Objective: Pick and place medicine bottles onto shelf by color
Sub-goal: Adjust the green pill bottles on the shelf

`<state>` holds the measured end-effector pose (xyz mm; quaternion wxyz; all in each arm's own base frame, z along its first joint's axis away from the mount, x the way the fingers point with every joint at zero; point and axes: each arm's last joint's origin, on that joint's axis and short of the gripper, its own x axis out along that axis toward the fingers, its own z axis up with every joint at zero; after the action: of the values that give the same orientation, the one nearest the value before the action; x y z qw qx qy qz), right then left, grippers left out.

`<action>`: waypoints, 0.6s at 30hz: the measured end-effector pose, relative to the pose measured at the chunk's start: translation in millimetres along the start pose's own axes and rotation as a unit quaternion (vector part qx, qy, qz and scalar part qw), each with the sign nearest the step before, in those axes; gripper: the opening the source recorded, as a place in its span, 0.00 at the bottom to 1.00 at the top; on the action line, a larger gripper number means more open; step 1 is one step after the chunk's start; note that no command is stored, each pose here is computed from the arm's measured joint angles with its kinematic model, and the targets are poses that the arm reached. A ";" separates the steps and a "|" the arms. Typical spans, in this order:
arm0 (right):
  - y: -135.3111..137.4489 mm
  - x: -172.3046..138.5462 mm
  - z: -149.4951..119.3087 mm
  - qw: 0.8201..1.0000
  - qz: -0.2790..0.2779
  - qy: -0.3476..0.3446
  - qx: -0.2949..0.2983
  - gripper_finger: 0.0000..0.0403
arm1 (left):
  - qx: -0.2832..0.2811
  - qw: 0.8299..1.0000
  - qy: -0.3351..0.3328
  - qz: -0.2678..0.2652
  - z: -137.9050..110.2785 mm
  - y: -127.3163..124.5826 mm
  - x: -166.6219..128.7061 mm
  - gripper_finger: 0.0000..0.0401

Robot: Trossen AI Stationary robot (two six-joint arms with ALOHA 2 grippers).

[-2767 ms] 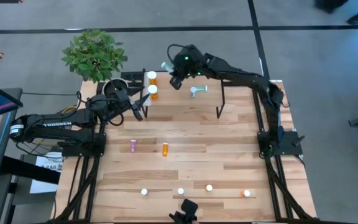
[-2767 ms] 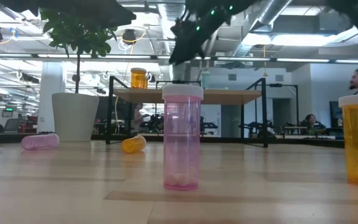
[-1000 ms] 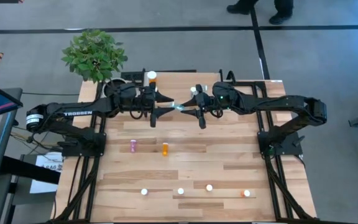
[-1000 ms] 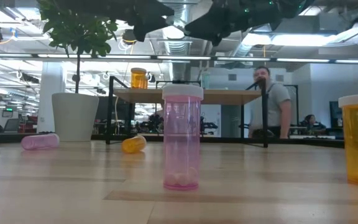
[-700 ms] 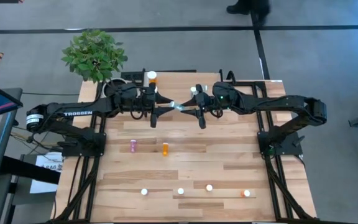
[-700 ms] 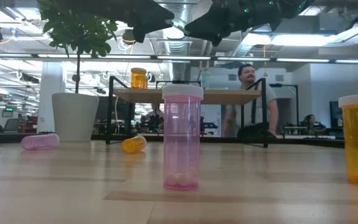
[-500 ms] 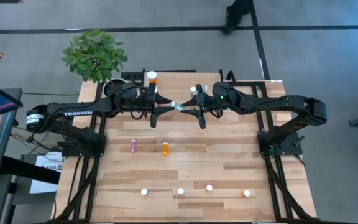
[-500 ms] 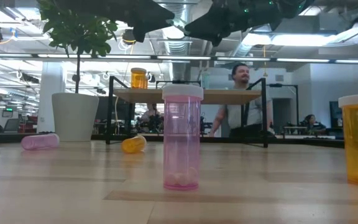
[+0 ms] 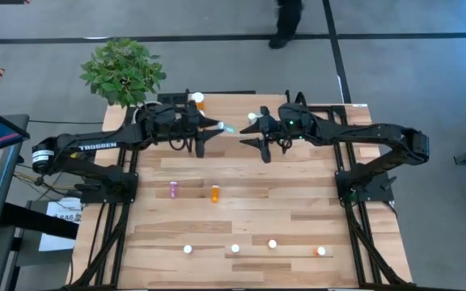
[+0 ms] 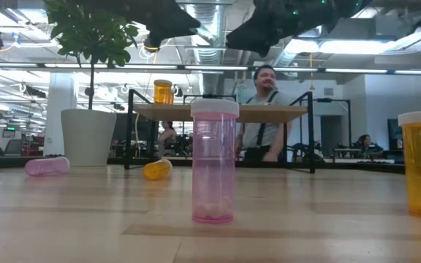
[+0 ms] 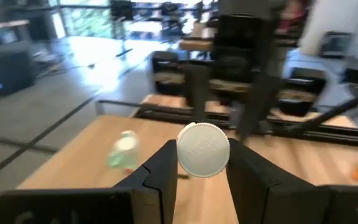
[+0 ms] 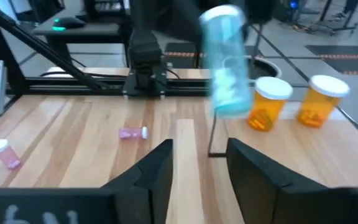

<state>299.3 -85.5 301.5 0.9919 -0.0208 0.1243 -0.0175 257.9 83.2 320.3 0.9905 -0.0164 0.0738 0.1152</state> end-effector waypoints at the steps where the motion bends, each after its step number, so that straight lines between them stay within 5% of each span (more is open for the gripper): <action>1: -1.1 -3.0 0.7 1.000 -0.007 0.004 0.001 0.45 | -0.001 1.000 0.010 0.012 3.9 2.7 -0.9 0.24; 10: -3.2 -22.0 3.8 0.997 -0.064 0.035 0.016 0.52 | 0.020 0.983 0.127 0.133 36.9 32.4 1.9 0.24; 18: 4.8 -21.7 -5.4 0.993 -0.069 0.089 0.030 0.49 | 0.038 0.954 0.252 0.157 36.4 72.0 41.8 0.24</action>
<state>277.1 -80.0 301.3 0.9735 0.0022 0.2094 -0.0918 286.6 164.5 348.9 0.9089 0.0048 0.3273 0.2585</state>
